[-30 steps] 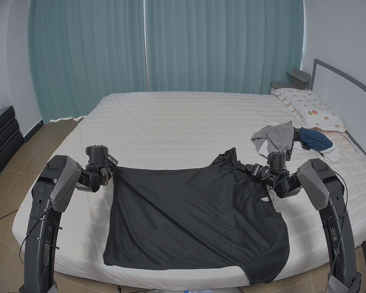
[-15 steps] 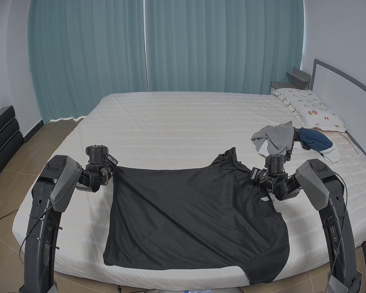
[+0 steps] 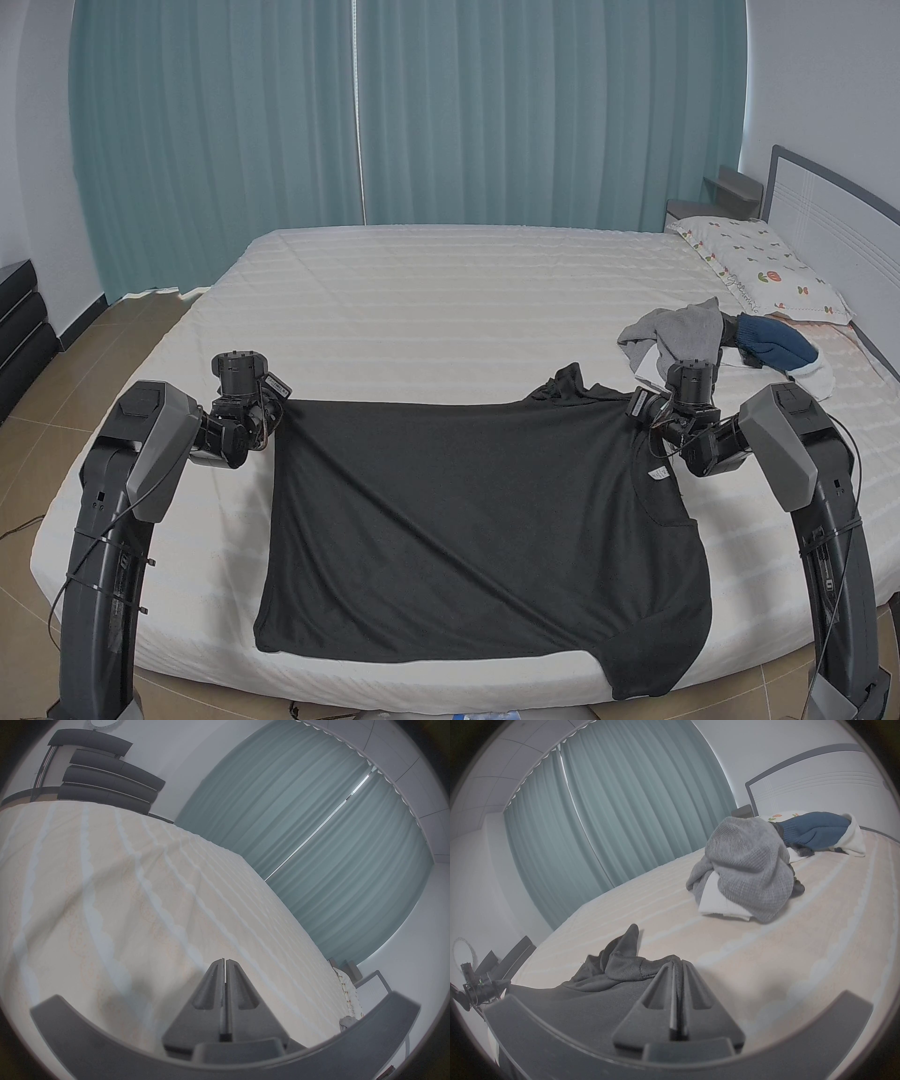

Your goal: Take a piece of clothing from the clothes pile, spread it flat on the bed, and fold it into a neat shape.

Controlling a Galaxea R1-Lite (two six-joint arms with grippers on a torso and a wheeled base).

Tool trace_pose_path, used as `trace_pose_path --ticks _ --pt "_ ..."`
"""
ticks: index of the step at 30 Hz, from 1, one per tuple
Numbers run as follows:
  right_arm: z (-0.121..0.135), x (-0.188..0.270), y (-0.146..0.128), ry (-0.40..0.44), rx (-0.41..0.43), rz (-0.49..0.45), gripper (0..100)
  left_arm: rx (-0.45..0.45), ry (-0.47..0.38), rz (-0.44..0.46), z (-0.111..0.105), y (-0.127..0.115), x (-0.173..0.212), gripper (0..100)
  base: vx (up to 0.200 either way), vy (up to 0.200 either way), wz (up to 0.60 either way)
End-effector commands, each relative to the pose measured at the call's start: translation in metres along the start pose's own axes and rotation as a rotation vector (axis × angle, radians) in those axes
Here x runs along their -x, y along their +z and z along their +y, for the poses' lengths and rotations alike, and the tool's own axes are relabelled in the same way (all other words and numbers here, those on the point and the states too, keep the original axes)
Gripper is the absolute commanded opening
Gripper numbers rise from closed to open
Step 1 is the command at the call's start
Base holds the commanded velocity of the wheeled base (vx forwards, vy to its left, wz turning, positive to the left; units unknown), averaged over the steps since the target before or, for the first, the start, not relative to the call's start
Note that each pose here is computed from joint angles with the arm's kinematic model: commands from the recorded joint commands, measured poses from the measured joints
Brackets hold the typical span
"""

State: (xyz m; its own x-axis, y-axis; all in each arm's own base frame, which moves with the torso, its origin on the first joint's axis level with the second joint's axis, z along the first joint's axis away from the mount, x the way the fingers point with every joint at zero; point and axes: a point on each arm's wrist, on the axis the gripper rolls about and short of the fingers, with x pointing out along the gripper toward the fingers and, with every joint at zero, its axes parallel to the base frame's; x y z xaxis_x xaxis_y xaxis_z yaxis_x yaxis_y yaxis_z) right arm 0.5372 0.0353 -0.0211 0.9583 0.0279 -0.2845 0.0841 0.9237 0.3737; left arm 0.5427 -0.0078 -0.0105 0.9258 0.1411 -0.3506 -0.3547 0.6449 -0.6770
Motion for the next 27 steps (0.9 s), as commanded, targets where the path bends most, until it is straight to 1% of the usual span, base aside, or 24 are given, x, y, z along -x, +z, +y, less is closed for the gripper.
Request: trace_pose_path --ticks 1,2,10,16,17,19,20,26,27 --pt "-0.003 -0.008 0.007 -0.004 -0.014 -0.066 0 0.002 0.006 -0.032 0.001 -0.002 -0.007 0 0.0 0.0 0.0" --pt "-0.002 -0.01 0.008 0.003 -0.015 -0.086 0 0.002 0.005 -0.033 0.001 -0.002 -0.007 0 0.0 0.0 0.0" --pt "0.001 -0.017 0.014 0.006 -0.019 -0.146 0 -0.006 0.008 -0.021 0.001 -0.006 -0.007 0 0.0 0.0 0.0" --pt "0.0 -0.019 0.009 -0.01 -0.011 -0.138 0 -0.009 0.001 -0.016 -0.003 -0.01 -0.006 0 0.0 0.0 0.0" --pt "-0.001 -0.02 0.006 -0.013 -0.01 -0.131 100 -0.009 0.002 -0.015 -0.002 -0.01 -0.006 0 0.0 0.0 0.0" --pt "-0.003 -0.021 0.002 -0.016 -0.008 -0.124 100 -0.009 -0.001 -0.016 -0.004 -0.01 -0.006 0 0.0 0.0 0.0" --pt "-0.004 -0.021 0.002 -0.017 -0.007 -0.126 100 -0.009 -0.002 -0.017 -0.004 -0.009 -0.006 100 0.0 0.0 0.0" --pt "-0.007 -0.017 -0.006 -0.032 -0.006 -0.091 100 -0.006 0.002 -0.017 -0.004 -0.008 -0.004 100 0.0 0.0 0.0" --pt "-0.007 -0.015 -0.003 -0.035 -0.008 -0.089 100 -0.005 0.006 -0.015 -0.003 -0.007 -0.003 100 0.0 0.0 0.0"
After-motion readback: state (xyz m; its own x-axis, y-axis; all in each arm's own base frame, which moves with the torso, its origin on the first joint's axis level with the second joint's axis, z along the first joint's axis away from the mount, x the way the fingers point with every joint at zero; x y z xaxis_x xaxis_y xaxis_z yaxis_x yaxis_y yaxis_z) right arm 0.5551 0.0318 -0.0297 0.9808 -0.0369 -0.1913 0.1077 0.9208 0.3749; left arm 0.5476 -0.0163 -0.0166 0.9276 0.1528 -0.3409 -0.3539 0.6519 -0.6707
